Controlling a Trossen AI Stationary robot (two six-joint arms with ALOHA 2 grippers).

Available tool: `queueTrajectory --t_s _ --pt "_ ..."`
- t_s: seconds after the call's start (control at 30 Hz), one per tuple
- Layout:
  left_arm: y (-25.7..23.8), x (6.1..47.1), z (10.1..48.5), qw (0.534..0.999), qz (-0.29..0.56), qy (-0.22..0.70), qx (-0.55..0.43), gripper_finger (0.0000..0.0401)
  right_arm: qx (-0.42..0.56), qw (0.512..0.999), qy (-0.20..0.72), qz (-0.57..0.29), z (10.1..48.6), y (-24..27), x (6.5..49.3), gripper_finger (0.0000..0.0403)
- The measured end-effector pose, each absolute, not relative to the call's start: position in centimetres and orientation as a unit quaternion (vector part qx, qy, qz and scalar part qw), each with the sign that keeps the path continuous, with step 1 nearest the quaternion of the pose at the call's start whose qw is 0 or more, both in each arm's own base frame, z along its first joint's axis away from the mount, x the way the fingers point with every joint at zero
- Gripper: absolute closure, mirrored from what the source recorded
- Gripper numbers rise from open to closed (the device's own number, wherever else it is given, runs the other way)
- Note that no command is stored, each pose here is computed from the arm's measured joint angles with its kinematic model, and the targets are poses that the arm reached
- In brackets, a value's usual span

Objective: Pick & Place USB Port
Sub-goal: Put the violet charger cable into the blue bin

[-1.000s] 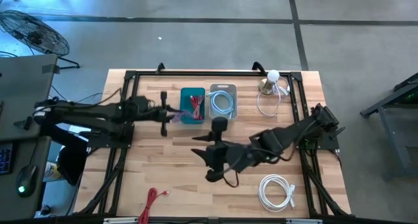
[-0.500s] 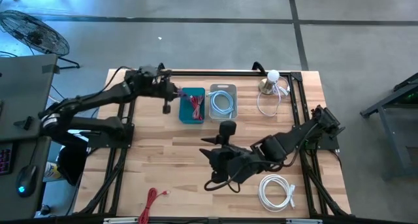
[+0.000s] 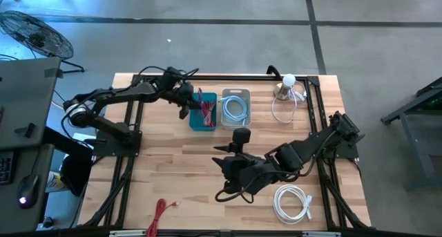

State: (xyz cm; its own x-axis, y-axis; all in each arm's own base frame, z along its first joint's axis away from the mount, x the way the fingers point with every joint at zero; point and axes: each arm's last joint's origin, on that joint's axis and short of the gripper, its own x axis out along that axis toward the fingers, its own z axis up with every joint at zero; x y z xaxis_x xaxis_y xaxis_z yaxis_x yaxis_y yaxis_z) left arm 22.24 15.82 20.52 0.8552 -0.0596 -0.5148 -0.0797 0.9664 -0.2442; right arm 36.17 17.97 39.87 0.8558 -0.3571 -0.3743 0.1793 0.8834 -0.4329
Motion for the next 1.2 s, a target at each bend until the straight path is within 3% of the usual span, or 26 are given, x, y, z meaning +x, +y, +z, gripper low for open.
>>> queueTrajectory --t_s 0.3,1.07,1.2 --pt "15.5 22.4 20.3 0.941 0.014 0.279 -0.188 0.0392 -0.186 0.942 0.240 -0.144 39.6 17.9 36.0 0.0249" --pt "13.8 22.8 19.2 0.932 0.016 0.307 -0.192 0.0392 -0.162 0.949 0.240 -0.123 39.5 18.4 35.9 0.0251" --pt "13.8 22.8 19.1 0.931 0.017 0.310 -0.193 0.0366 -0.163 0.949 0.240 -0.123 39.5 18.4 35.9 0.0252"
